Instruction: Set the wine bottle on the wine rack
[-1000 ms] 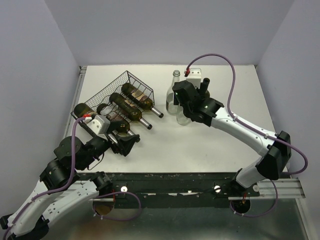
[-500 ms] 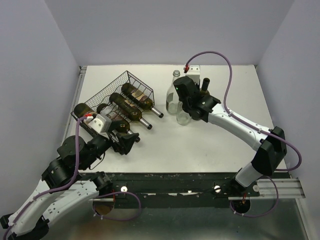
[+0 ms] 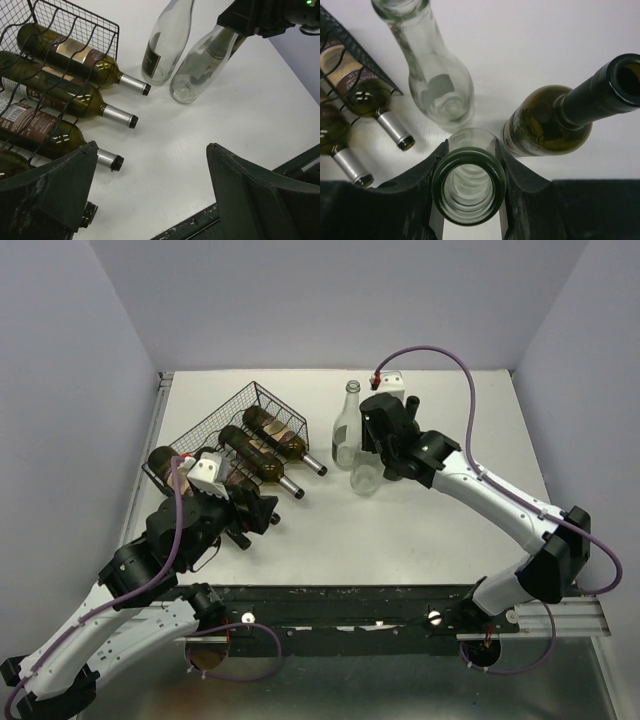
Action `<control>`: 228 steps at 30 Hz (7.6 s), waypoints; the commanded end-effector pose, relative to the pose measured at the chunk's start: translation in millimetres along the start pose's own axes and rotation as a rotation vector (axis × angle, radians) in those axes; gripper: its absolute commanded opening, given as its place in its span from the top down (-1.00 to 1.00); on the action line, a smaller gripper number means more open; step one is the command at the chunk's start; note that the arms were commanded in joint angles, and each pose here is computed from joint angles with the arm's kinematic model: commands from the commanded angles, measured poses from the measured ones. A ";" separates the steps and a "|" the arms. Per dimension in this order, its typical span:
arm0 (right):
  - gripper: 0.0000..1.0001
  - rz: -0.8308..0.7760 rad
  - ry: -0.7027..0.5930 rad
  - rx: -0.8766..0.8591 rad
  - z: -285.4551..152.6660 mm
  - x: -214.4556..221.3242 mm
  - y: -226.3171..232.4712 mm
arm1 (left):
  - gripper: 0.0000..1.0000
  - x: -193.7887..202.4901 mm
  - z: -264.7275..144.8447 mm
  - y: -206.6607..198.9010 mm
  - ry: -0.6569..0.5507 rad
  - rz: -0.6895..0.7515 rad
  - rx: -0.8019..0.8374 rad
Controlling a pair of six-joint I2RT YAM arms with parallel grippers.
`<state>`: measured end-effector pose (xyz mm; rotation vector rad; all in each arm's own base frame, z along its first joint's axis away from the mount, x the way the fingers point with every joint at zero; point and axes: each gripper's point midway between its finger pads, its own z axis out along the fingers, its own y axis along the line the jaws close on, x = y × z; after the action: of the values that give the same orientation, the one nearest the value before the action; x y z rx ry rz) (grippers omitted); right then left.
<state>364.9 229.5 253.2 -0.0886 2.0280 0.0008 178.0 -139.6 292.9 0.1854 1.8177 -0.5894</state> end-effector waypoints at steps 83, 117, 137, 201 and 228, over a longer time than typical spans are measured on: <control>-1.00 0.079 -0.022 -0.937 -247.9 -78.3 26.3 | 1.00 20.9 65.1 -81.1 -0.069 1.036 0.572; -0.64 -0.169 0.550 -0.871 -164.5 97.3 66.3 | 1.00 -19.8 123.0 -78.6 -0.174 1.734 0.301; -0.14 -0.222 0.579 -0.870 -147.1 128.7 75.9 | 1.00 -27.1 124.6 -91.4 -0.220 1.666 0.307; 0.99 -0.022 0.084 -1.008 -171.4 -2.4 188.4 | -0.97 -157.7 -83.4 -39.8 -0.766 0.393 0.219; 0.99 -0.089 -0.087 -0.877 -64.1 8.9 306.6 | -0.97 -134.9 -97.6 -5.2 -0.668 0.231 0.155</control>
<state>256.6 492.5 170.8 -0.8095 2.1264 0.6971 141.9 -90.6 434.8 0.3130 1.0877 -0.5397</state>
